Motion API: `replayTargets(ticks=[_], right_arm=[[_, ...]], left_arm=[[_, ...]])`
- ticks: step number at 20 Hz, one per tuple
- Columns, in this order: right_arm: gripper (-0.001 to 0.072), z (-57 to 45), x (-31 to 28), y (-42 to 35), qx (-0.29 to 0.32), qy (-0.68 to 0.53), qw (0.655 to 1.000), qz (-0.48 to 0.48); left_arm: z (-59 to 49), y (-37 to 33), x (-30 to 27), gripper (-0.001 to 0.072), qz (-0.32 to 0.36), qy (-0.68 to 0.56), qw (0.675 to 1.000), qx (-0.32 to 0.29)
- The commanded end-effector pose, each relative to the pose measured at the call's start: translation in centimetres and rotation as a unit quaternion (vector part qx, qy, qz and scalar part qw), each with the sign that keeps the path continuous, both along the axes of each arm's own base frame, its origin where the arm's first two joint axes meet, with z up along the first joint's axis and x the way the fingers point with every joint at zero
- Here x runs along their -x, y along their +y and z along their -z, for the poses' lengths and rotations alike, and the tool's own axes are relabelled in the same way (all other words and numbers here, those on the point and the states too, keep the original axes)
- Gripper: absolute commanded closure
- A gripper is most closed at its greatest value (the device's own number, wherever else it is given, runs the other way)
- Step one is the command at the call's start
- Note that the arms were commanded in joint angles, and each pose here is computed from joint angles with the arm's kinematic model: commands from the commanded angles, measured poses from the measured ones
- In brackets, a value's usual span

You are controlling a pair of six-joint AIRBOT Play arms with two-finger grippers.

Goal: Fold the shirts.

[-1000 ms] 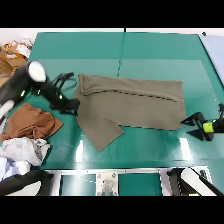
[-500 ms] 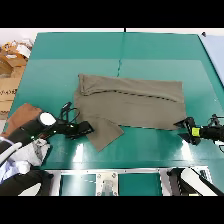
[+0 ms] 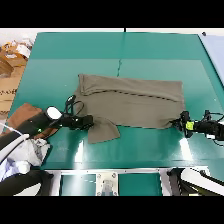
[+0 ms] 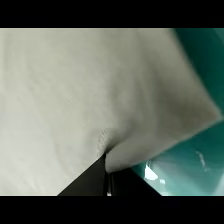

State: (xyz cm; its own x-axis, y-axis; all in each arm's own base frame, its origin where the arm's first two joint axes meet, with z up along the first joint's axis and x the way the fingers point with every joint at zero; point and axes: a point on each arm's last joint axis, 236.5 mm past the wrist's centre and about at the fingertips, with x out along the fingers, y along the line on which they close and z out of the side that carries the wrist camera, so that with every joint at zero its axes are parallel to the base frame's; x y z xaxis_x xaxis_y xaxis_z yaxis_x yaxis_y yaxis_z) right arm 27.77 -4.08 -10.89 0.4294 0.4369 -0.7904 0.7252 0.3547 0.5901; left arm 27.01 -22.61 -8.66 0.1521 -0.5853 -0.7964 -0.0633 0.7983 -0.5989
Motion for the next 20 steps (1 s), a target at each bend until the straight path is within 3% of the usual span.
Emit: replayTargets(ticks=[1, 5, 11, 16, 20], right_arm=[[0.0697, -1.7, 1.3, 0.6, -0.015, 0.020, 0.998, -0.061], [0.0697, -4.0, 3.6, -1.5, 0.039, 0.052, 0.996, -0.068], [0.0697, -8.2, 3.7, -1.3, 0.065, 0.022, 0.995, -0.073], [0.0697, -11.9, -0.1, -3.2, 0.090, -0.043, 0.994, -0.048], [0.0697, -13.2, -4.6, -3.9, 0.085, -0.081, 0.992, -0.044]], left_arm=[[-1.8, 0.9, 3.4, 0.0683, 0.080, 0.048, 0.995, -0.024], [-6.3, 3.0, 6.0, 0.0683, 0.100, 0.022, 0.993, -0.050], [-10.7, 2.1, 6.3, 0.0683, 0.091, -0.037, 0.995, -0.011], [-15.3, 2.1, -1.6, 0.0683, 0.049, -0.187, 0.981, -0.025], [-15.4, 2.0, -7.2, 0.0682, 0.062, -0.204, 0.974, -0.072]])
